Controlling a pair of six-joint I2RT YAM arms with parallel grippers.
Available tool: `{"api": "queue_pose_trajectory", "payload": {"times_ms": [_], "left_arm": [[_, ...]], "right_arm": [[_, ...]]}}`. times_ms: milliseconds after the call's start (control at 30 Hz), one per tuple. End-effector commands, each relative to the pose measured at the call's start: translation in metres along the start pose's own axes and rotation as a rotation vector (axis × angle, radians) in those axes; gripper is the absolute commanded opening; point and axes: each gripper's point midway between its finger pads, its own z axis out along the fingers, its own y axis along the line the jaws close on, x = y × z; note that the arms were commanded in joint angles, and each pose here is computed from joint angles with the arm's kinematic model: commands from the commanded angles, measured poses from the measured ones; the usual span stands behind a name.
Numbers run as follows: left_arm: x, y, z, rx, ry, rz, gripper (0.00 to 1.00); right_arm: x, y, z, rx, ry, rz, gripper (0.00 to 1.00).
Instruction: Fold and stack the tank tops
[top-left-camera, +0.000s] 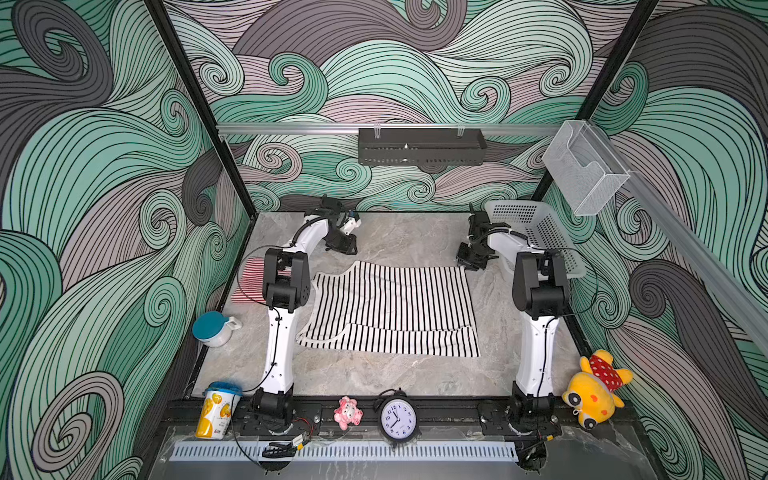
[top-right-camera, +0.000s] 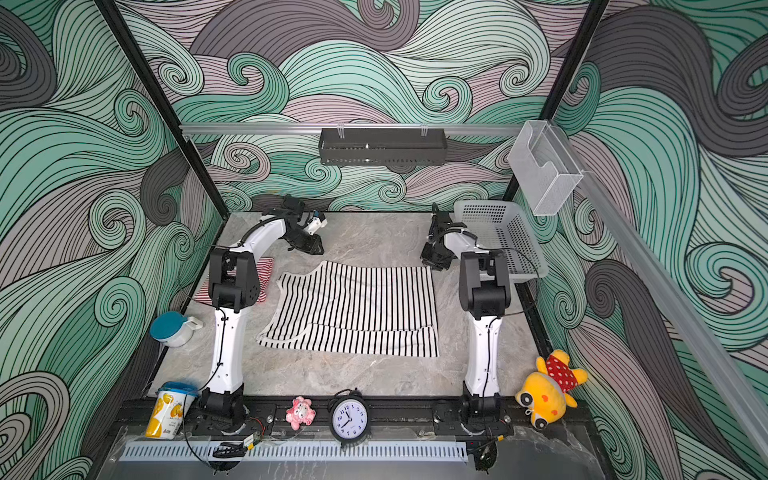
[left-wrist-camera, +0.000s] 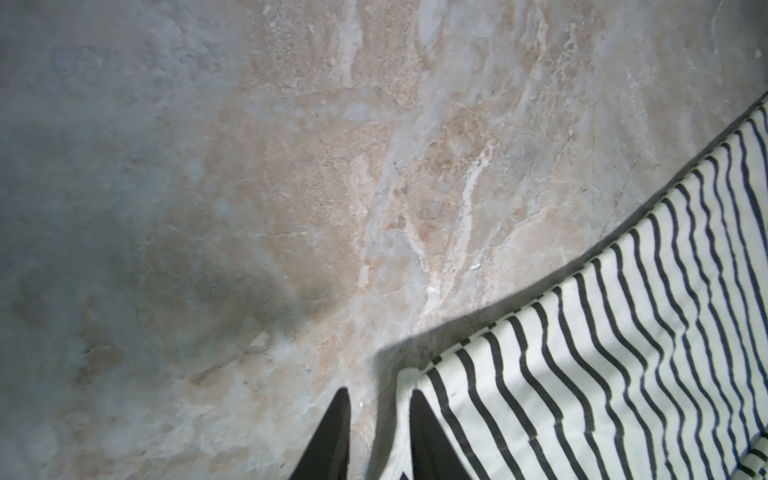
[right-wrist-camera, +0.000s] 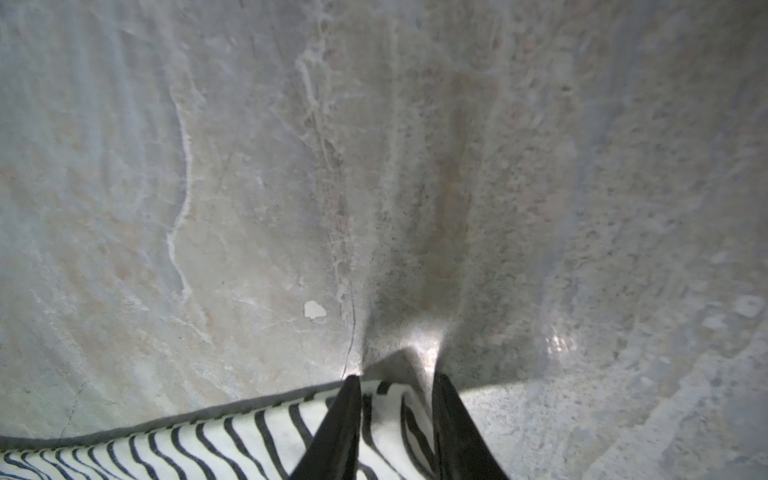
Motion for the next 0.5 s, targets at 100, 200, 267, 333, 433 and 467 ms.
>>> {"api": "queue_pose_trajectory", "payload": {"times_ms": [100,200,267,333,433,467], "left_arm": [[-0.002,-0.004,0.013,0.019,0.001,-0.005,0.29],[-0.001,-0.005,0.019,0.022,0.018,0.002,0.29],[0.0,-0.006,0.02,0.016,0.027,0.004,0.29],[0.0,-0.007,0.02,0.014,0.027,0.009,0.29],[0.0,-0.01,0.02,0.019,0.031,0.014,0.3],[0.0,-0.011,0.021,0.02,0.033,0.019,0.31]], "right_arm": [[0.002,0.005,-0.009,-0.025,0.001,-0.01,0.24],[-0.001,0.005,-0.012,-0.022,-0.005,-0.014,0.17],[-0.003,0.007,-0.014,-0.027,-0.008,-0.021,0.14],[-0.003,0.009,-0.014,-0.035,-0.006,-0.021,0.08],[-0.004,0.01,-0.016,-0.043,-0.01,-0.025,0.0],[-0.004,0.011,-0.018,-0.049,-0.012,-0.027,0.0]]}}
